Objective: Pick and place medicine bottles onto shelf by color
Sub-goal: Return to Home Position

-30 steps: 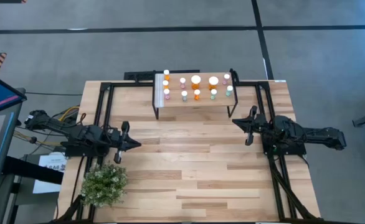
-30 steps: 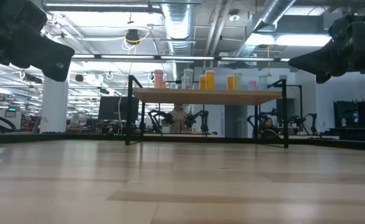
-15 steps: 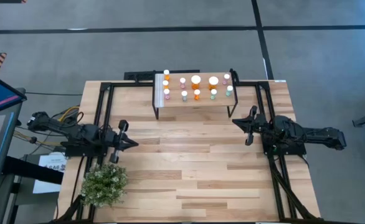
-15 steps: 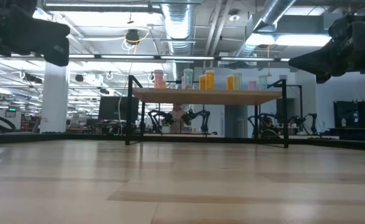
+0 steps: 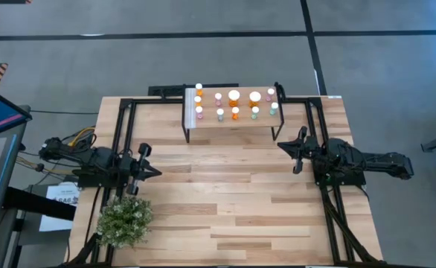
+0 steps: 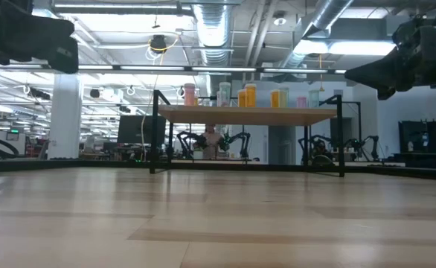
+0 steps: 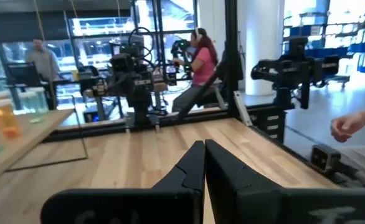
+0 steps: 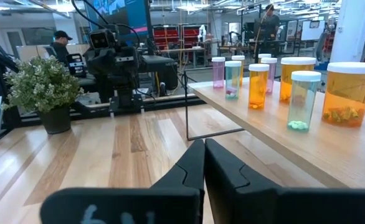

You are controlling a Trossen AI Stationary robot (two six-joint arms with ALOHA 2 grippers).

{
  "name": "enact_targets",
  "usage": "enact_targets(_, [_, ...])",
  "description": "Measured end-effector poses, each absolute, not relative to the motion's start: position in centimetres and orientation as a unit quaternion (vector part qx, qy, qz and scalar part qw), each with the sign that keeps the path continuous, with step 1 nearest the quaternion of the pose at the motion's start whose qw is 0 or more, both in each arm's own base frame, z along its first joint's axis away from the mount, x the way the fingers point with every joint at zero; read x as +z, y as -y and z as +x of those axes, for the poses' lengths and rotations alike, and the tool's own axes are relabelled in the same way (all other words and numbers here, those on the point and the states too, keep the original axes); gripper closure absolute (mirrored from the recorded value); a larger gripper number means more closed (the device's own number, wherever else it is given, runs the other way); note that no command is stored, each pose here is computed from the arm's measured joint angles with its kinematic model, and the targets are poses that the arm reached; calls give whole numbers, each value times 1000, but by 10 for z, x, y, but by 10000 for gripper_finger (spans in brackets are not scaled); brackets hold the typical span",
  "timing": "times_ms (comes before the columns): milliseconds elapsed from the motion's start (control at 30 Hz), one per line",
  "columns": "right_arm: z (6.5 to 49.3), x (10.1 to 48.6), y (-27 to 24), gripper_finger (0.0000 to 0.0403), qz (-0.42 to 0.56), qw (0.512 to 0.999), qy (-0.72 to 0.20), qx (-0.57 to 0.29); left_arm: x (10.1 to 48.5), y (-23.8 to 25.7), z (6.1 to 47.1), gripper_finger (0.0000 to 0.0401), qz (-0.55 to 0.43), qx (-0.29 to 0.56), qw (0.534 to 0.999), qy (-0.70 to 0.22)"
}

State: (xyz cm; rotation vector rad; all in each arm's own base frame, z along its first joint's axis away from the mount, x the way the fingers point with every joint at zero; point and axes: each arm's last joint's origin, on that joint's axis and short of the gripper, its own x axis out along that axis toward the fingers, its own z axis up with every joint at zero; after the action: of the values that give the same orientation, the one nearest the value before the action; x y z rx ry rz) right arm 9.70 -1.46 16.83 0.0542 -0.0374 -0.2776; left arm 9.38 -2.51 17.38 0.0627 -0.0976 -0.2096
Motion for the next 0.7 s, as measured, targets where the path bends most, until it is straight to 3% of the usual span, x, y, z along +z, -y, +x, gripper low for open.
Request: enact_targets(700, [97, 168, 15, 370, 27, 990, 19, -138, 171, 27, 94, 401, -50, -137, 989, 23])
